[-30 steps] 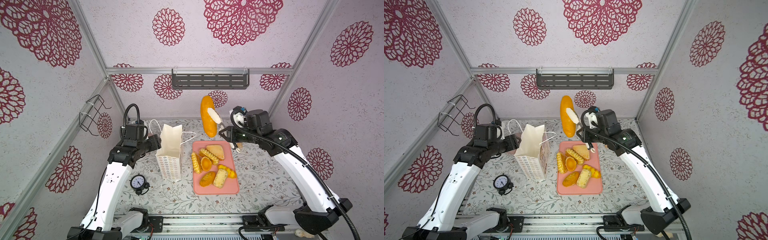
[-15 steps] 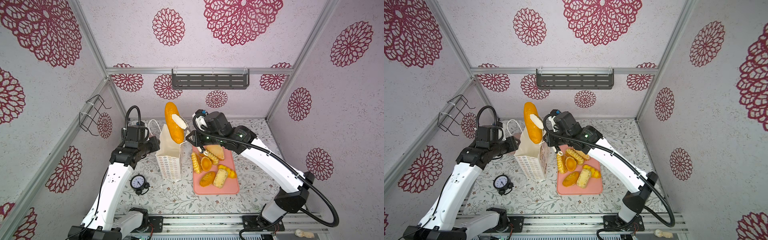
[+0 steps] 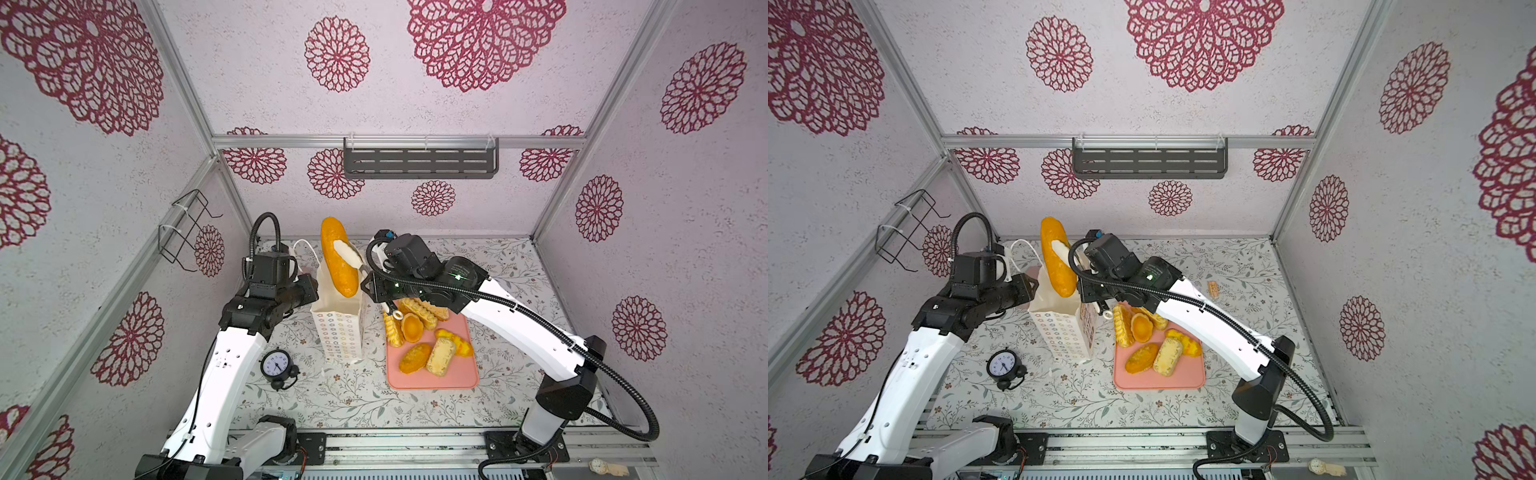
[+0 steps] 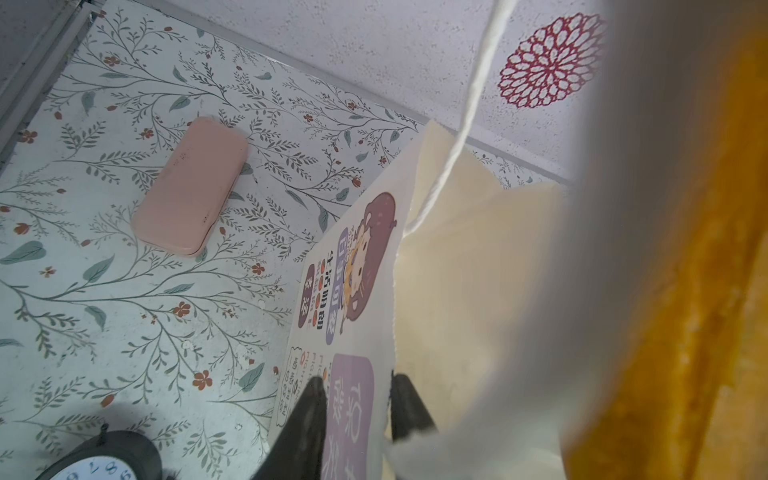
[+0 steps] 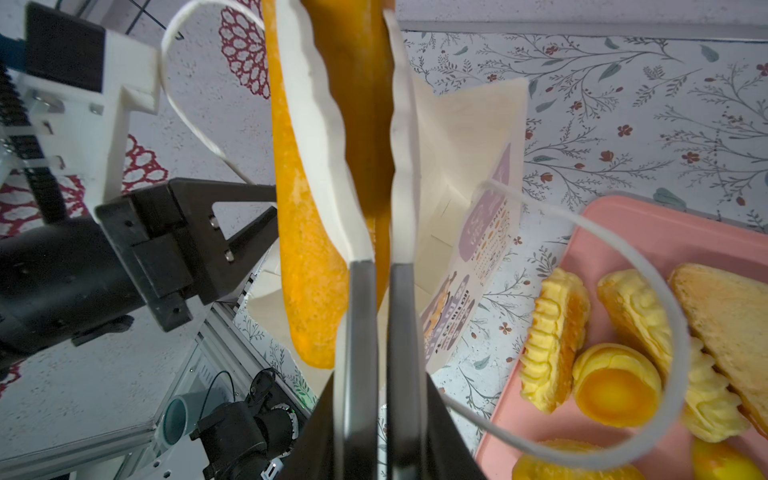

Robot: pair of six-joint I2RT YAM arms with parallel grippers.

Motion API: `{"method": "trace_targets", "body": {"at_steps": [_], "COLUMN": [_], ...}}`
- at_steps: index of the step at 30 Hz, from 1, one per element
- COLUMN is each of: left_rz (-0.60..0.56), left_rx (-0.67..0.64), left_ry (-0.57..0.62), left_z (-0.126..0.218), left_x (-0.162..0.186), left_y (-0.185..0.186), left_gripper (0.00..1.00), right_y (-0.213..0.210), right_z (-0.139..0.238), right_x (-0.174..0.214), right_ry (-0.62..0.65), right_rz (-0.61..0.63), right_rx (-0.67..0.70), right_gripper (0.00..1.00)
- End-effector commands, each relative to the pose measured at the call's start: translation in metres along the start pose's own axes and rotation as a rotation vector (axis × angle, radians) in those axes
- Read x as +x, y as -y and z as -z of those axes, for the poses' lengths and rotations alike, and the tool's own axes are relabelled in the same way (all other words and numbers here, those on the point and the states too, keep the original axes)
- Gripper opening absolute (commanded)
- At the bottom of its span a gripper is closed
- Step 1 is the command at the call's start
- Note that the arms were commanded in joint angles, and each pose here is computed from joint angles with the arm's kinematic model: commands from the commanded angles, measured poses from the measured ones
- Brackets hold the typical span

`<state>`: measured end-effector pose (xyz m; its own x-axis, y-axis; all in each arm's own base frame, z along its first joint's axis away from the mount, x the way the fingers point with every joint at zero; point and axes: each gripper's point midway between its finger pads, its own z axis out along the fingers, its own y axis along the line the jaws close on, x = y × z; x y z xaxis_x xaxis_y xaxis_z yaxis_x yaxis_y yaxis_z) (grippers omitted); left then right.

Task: Place the fake bread into the paper bag
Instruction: 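Lower the loaf into the bag held by the left gripper and release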

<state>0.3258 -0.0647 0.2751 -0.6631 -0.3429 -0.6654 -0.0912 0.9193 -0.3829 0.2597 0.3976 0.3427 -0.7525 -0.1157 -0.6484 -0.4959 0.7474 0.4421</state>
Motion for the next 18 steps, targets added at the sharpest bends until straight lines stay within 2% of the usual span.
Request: {"method": "trace_targets", "body": {"at_steps": [1,11,18], "left_rz": [0.003,0.014,0.022], "left_rx": [0.021,0.023,0.028], "left_ry": [0.02,0.028,0.03], "left_z": [0.001,0.003,0.002], "left_x": [-0.002,-0.002,-0.003], "left_y": [0.004,0.004,0.005], "left_gripper": [0.26,0.19,0.17], "right_y": [-0.007,0.004,0.001], "right_z": [0.02,0.007,0.01], "right_x": [-0.014,0.005,0.004], "right_ry": [0.07,0.012,0.017], "right_rz": [0.01,0.044,0.061], "right_rx": [-0.003,0.049,0.038], "right_gripper": [0.07,0.15,0.35]}}
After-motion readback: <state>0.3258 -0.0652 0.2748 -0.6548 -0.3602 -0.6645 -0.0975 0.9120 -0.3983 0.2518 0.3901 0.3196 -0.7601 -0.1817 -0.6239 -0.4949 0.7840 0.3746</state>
